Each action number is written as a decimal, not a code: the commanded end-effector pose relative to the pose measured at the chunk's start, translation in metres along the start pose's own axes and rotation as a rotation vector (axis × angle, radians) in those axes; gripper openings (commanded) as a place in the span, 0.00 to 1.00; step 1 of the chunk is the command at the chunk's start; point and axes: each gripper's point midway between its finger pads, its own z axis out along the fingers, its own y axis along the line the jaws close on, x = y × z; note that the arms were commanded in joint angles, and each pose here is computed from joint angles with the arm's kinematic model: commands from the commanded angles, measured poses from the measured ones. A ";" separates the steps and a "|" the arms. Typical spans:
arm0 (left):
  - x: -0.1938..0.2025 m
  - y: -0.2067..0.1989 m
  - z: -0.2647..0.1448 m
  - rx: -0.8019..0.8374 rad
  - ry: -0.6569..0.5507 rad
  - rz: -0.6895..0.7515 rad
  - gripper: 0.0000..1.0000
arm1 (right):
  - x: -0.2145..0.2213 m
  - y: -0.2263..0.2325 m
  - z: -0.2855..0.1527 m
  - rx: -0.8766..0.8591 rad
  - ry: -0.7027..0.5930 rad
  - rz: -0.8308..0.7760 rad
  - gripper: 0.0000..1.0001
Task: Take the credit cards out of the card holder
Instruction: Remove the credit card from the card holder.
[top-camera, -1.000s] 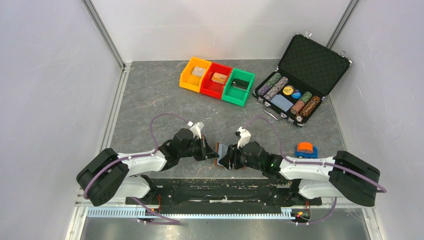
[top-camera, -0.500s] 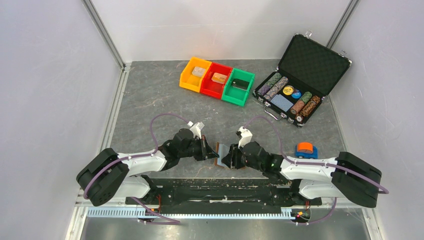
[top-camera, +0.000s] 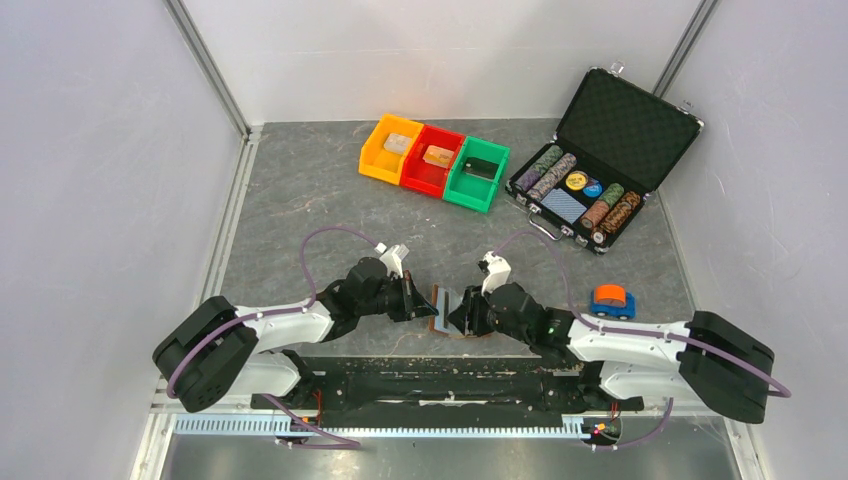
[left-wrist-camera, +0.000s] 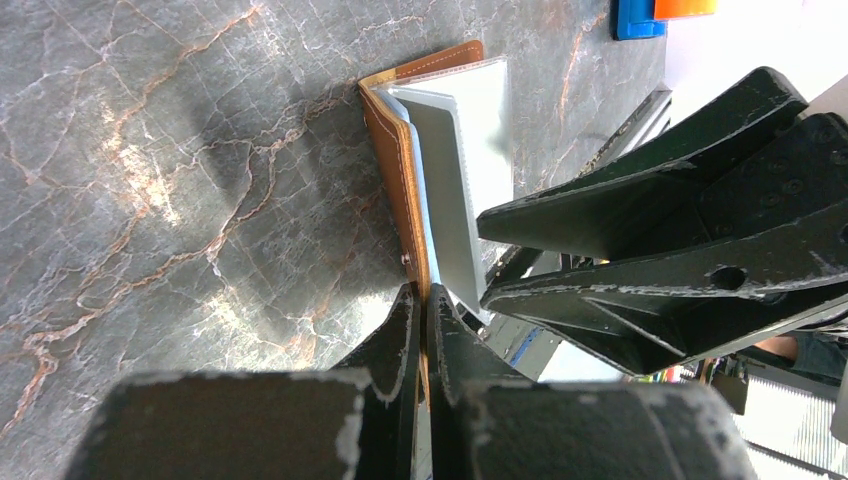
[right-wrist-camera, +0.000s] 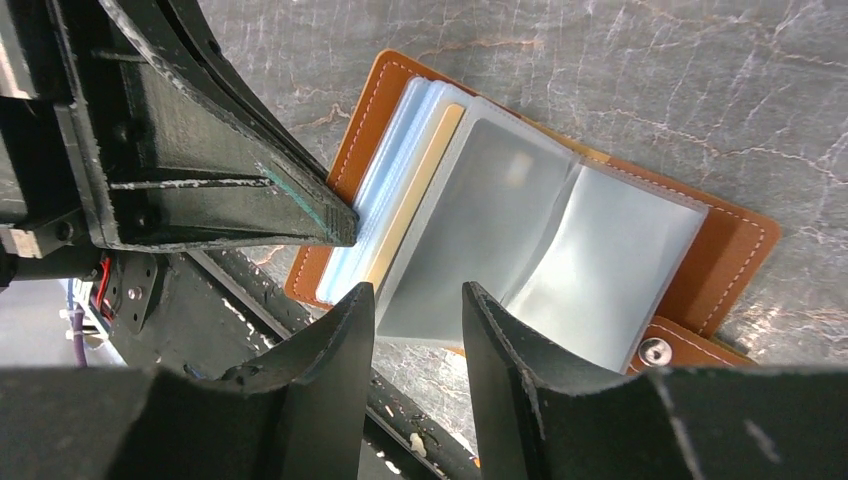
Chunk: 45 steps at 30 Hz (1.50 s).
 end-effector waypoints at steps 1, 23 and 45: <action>-0.006 -0.011 -0.001 0.039 -0.027 -0.018 0.02 | -0.013 -0.003 -0.007 0.028 -0.055 -0.003 0.41; -0.004 -0.011 0.000 0.035 -0.028 -0.014 0.02 | -0.028 0.018 -0.016 -0.064 -0.105 -0.015 0.52; -0.005 -0.015 -0.001 0.045 -0.030 -0.011 0.02 | -0.006 0.033 0.016 -0.104 0.001 -0.031 0.57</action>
